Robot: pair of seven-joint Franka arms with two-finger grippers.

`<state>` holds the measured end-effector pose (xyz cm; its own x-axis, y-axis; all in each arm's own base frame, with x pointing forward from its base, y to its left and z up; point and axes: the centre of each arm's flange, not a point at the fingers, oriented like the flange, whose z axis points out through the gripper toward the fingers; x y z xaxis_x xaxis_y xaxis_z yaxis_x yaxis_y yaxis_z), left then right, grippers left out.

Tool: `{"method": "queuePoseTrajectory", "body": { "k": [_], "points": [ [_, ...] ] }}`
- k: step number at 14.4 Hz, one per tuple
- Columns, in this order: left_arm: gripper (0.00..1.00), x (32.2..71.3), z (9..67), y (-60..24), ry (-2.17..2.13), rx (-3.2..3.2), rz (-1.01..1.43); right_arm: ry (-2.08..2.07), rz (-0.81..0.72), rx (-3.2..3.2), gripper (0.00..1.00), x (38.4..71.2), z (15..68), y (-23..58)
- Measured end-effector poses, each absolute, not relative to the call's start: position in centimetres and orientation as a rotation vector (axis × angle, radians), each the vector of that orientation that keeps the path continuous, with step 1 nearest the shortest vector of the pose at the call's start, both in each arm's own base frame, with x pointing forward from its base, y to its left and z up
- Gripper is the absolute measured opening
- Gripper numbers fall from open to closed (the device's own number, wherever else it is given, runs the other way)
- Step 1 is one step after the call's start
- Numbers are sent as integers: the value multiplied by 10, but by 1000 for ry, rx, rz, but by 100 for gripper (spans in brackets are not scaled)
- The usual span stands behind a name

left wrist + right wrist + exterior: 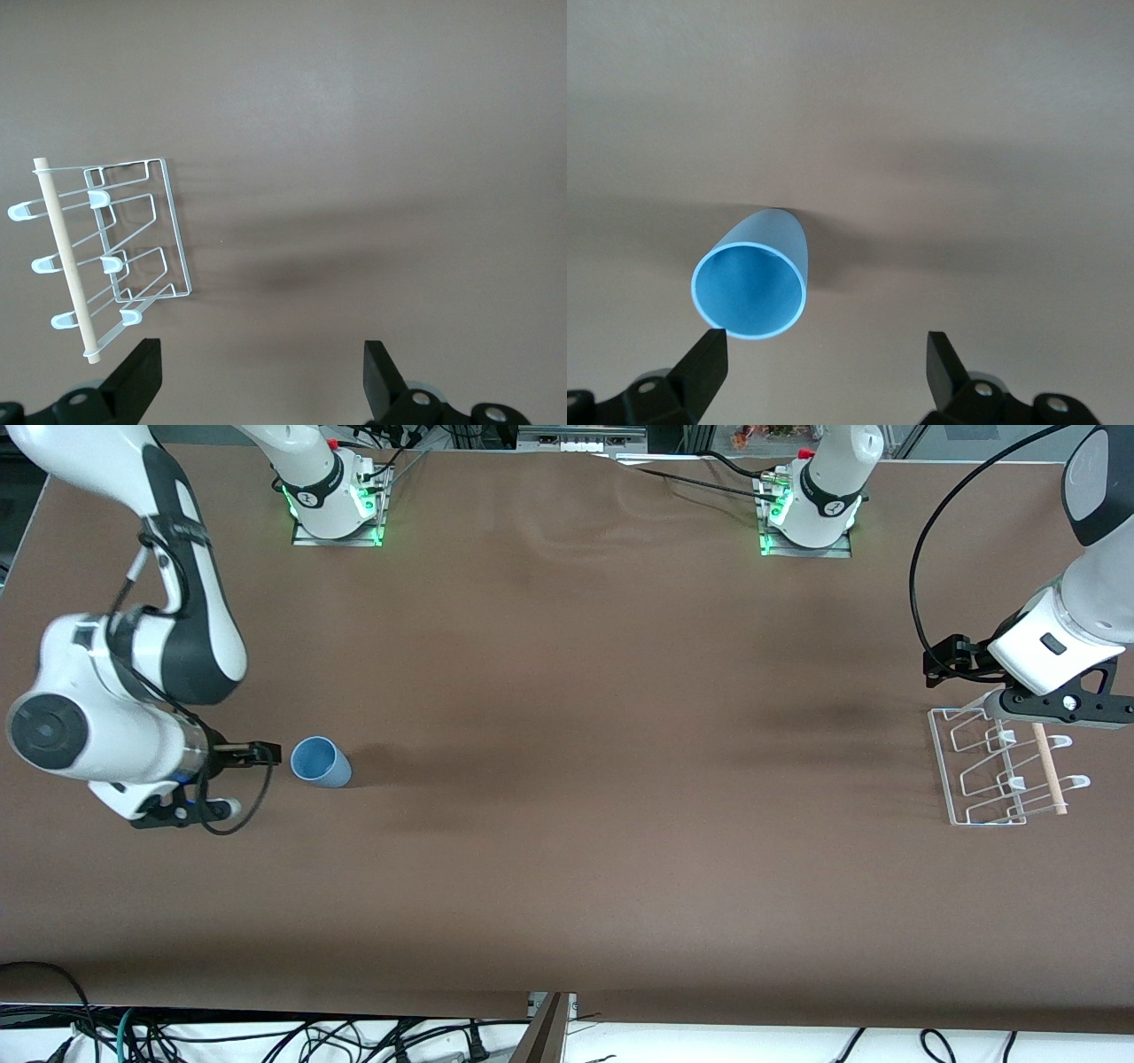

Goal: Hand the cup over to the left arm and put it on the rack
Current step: 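Reach the right gripper down to the blue cup, then close the right gripper on the blue cup rim and lift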

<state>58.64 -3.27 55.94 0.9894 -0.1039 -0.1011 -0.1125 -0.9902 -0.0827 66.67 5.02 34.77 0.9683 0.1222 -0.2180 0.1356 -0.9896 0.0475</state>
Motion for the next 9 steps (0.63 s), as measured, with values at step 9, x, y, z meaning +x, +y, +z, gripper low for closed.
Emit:
{"method": "queuePoseTrajectory", "body": {
  "k": [9],
  "points": [
    [100,589,555,-29,155,-3046,159,347,-392,3070,99,655,289,51]
  ]
}}
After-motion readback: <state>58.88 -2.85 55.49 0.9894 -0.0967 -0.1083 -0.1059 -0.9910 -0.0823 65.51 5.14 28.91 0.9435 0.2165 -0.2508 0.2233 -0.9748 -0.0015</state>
